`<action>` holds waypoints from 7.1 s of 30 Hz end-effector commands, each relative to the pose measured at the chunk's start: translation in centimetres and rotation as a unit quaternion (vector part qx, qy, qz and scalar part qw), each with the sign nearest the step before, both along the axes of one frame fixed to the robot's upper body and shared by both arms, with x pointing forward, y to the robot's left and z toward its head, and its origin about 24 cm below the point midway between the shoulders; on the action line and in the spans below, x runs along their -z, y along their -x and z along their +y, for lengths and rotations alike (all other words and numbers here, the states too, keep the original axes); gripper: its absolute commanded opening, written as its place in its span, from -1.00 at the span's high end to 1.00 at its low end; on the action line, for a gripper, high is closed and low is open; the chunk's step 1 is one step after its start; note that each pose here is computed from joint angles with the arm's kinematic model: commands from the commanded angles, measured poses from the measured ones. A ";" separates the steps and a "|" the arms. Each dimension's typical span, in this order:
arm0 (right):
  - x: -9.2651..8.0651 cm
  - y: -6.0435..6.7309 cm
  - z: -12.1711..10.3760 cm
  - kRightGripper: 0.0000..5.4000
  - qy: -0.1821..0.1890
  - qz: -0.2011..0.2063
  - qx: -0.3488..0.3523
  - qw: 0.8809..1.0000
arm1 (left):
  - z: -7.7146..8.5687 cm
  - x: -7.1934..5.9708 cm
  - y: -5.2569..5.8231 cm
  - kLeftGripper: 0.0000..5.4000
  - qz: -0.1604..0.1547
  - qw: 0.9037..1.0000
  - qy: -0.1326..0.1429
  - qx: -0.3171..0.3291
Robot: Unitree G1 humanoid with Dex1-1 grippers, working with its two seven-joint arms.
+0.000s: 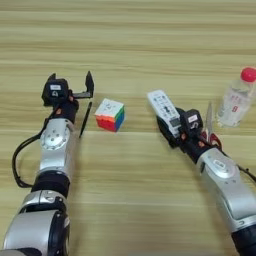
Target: Move the objects on the table
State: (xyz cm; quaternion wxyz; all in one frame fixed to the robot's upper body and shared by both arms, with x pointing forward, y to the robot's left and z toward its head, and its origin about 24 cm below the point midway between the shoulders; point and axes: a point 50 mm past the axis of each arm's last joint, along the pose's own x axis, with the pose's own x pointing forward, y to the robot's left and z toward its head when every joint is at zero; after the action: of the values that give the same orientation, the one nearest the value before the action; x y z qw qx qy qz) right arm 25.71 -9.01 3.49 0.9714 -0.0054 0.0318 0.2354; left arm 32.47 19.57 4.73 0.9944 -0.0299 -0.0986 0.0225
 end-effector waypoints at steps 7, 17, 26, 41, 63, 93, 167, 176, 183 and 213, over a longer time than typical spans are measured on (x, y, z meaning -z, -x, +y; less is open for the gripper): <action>1.2 -0.6 0.6 -0.08 0.011 0.011 0.006 1.000 | -0.2 -0.3 -0.2 -1.00 -0.008 1.000 -0.004 0.002; 1.9 -0.6 0.9 -0.08 0.019 0.024 0.003 1.000 | -0.3 -0.3 -0.2 -1.00 -0.008 1.000 -0.004 0.002; 2.2 -0.7 1.0 -0.08 0.019 0.030 0.000 0.999 | -0.3 -0.3 -0.2 -1.00 -0.008 1.000 -0.004 0.002; 0.9 -1.1 0.5 -0.85 0.003 -0.033 0.009 0.999 | -0.4 -0.3 -0.2 -1.00 -0.008 1.000 -0.004 0.003; -4.2 -1.1 -1.9 -0.99 -0.031 -0.184 0.041 0.982 | -0.7 -0.2 -0.3 -1.00 -0.004 1.000 -0.004 0.004; -11.9 -0.4 -15.3 -0.99 0.009 -0.273 0.278 0.921 | -1.0 -0.2 -0.3 -1.00 -0.008 1.000 -0.006 0.003; -1.4 -4.0 -18.8 -0.99 0.037 -0.143 0.431 0.890 | -5.2 2.3 4.1 -1.00 0.048 0.987 -0.033 0.149; -1.4 -4.1 -18.8 -0.99 0.033 -0.143 0.432 0.890 | -5.3 3.5 4.0 -1.00 0.078 0.985 -0.037 0.151; -1.4 -4.1 -18.7 -0.99 0.032 -0.145 0.433 0.889 | -5.4 4.5 4.0 -1.00 0.101 0.983 -0.041 0.150; -1.4 -4.2 -18.8 -1.00 0.032 -0.143 0.434 0.889 | -6.1 4.9 4.2 -0.32 0.104 0.979 -0.047 0.170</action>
State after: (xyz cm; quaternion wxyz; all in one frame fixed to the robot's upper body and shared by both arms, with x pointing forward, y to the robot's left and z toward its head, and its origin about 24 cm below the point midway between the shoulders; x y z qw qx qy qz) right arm 29.63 -27.95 4.74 0.9703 -0.0622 -0.0967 -0.2127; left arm 28.10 13.60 -0.15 0.9896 -0.0030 0.0088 -0.1436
